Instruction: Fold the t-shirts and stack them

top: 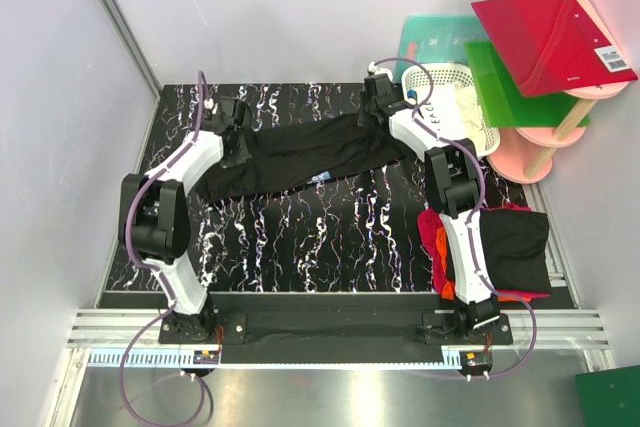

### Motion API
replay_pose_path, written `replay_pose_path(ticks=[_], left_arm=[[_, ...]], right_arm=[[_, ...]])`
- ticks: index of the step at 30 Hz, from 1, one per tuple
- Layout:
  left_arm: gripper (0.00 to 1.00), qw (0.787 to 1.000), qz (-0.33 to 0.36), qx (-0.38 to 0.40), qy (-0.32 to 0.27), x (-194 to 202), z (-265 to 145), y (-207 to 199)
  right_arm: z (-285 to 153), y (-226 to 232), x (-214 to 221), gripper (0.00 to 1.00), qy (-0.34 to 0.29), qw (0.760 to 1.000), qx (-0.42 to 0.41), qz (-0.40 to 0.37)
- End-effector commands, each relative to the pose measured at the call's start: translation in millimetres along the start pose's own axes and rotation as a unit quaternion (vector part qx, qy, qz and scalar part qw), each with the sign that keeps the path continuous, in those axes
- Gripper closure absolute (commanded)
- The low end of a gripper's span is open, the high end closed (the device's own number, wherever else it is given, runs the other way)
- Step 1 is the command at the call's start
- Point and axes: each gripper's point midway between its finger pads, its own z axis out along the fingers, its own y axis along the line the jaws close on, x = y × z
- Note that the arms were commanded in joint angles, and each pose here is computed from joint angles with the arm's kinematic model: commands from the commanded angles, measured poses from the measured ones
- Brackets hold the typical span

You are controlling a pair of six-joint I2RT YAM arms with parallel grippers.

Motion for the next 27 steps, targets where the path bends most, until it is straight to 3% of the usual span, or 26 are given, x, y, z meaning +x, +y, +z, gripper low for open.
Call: replay_pose_path(ticks=[1, 12, 15, 23, 24, 27], left_arm=[[1.00, 0.999, 0.011, 0.006, 0.048, 20, 8, -6], [1.00, 0.981, 0.060, -0.058, 0.178, 73, 47, 7], [1.00, 0.975, 0.068, -0.091, 0.190, 74, 54, 15], [1.00, 0.979, 0.062, -0.130, 0.146, 13, 64, 5], [1.00, 0.973, 0.073, -0.140, 0.170, 21, 71, 7], [1.00, 0.981, 0.066, -0.119, 0.135, -22, 79, -17]], right_arm=[[0, -16, 15, 1.00, 0.041, 0.998, 0.039, -0.005], [-13, -32, 65, 1.00, 0.156, 0.985, 0.078, -0.001], [-29, -30, 78, 1.00, 0.184, 0.981, 0.069, 0.004], [-92, -32, 102, 1.00, 0.230, 0.972, 0.051, 0.014], [-104, -28, 95, 1.00, 0.223, 0.974, 0.041, 0.014], [-129, -28, 104, 1.00, 0.239, 0.970, 0.031, 0.015]])
